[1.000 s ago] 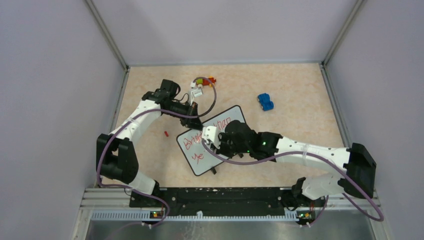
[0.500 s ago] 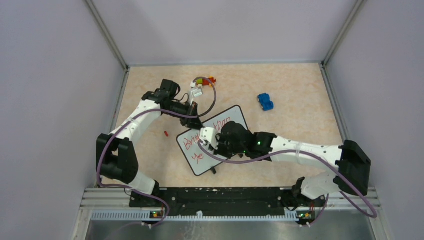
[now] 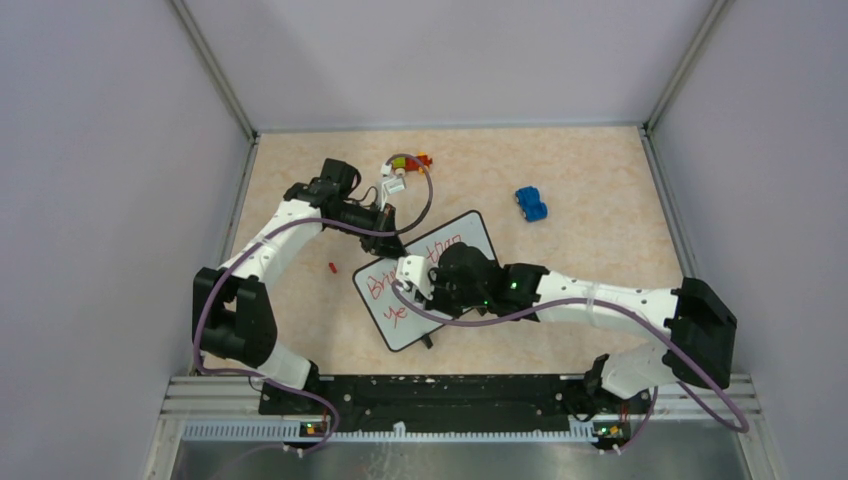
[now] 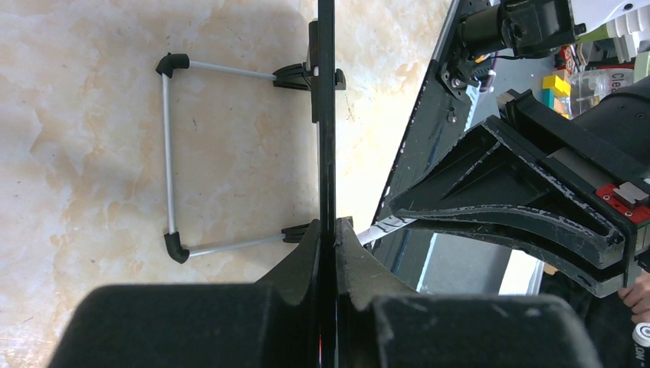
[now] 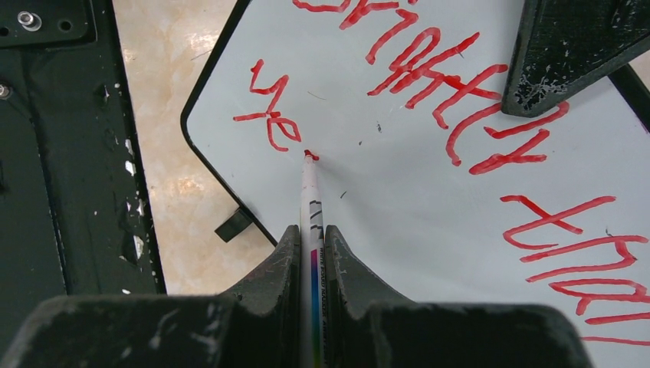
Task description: Write a sentence on the whiteboard
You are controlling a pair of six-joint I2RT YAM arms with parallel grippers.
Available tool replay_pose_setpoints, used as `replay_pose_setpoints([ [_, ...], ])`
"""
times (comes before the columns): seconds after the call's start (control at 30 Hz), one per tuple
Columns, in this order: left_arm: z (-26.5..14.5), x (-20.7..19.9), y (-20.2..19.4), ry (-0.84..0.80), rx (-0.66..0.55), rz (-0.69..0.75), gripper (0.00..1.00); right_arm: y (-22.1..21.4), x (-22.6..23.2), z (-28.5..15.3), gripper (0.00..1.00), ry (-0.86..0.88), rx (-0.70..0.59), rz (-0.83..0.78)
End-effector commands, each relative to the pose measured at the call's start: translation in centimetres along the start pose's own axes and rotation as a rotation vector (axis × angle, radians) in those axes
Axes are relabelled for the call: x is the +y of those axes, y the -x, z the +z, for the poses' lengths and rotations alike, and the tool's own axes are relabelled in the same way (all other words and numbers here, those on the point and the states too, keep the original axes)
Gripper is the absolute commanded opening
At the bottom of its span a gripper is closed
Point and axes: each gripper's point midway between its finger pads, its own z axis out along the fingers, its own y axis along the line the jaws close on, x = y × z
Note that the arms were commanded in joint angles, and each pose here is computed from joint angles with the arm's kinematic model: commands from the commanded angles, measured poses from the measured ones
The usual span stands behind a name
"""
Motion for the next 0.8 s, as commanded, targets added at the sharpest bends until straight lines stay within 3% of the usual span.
replay_pose_setpoints([
  [0.0, 0.3, -0.2, -0.9, -0.011, 0.029, -0.008, 0.00, 1.7, -1.0, 0.3, 0.00, -0.025, -0.041, -0.021],
  [0.77, 0.5, -0.1, -0.9, -0.016, 0.031, -0.016, 0.00, -1.5, -1.3, -0.7, 0.00, -0.054, 0.024, -0.031],
])
